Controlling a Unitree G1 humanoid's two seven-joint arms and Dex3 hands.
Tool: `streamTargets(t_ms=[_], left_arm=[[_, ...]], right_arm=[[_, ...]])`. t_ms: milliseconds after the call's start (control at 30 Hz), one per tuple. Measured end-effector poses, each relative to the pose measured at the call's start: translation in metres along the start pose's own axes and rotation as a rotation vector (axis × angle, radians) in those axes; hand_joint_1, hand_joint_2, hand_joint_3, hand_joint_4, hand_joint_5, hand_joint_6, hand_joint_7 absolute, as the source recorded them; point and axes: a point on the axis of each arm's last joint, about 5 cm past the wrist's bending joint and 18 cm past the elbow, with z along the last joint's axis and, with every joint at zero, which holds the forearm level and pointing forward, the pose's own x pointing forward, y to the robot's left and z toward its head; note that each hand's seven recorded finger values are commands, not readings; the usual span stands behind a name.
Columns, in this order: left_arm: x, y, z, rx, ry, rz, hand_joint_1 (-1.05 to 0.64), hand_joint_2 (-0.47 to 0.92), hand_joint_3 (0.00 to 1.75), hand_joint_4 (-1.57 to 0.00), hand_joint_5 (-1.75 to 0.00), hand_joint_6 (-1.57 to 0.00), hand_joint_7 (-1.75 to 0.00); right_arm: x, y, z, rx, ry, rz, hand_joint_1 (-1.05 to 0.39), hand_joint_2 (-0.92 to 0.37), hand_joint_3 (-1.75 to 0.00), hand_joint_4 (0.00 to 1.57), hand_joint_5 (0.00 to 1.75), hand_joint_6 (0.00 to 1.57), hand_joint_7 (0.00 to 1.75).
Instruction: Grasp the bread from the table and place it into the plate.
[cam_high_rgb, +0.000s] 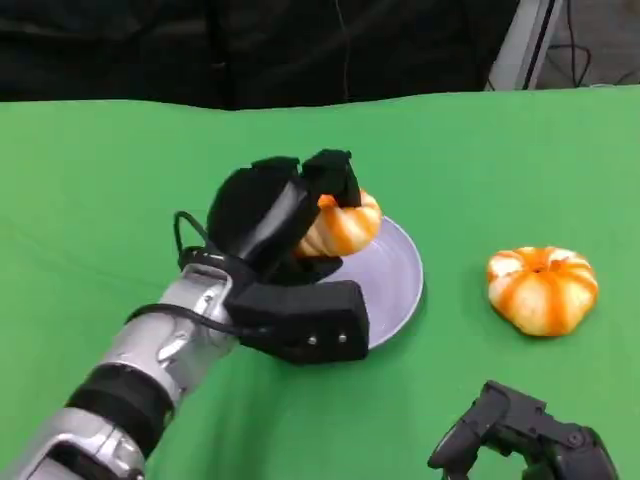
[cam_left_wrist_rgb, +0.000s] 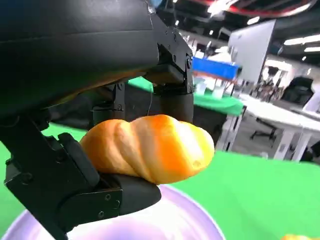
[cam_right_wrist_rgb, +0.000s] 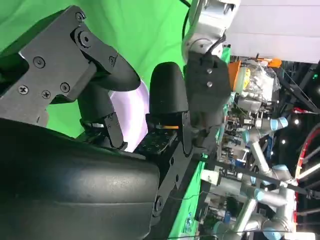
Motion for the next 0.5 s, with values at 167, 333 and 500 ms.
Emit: streamTargets(t_ms=[167, 333, 500], left_arm=[[0.006, -0.001, 0.004, -0.018, 0.044, -0.145, -0.37, 0.84, 0.36, -0.33, -0.69, -0.44, -0.25], [0.005, 0.001, 0.000, 0.029, 0.083, -0.322, -0.77, 0.92, 0.25, -0.03, -0.25, -0.15, -0.03], [0.006, 0.008, -0.003, 0.062, 0.102, -0.374, -0.91, 0.92, 0.27, 0.00, -0.07, -0.06, -0.03]], right_arm=[[0.000, 0.0004, 0.000, -0.001, -0.003, -0.001, -0.08, -0.31, -1.35, 0.72, 1.61, 0.78, 1.34], [0.000, 0.0004, 0.000, -0.001, -0.003, -0.002, -0.07, -0.32, -1.35, 0.72, 1.61, 0.78, 1.34], [0.001, 0.0002, 0.000, -0.002, -0.005, 0.000, -0.06, -0.32, -1.35, 0.72, 1.61, 0.78, 1.34]])
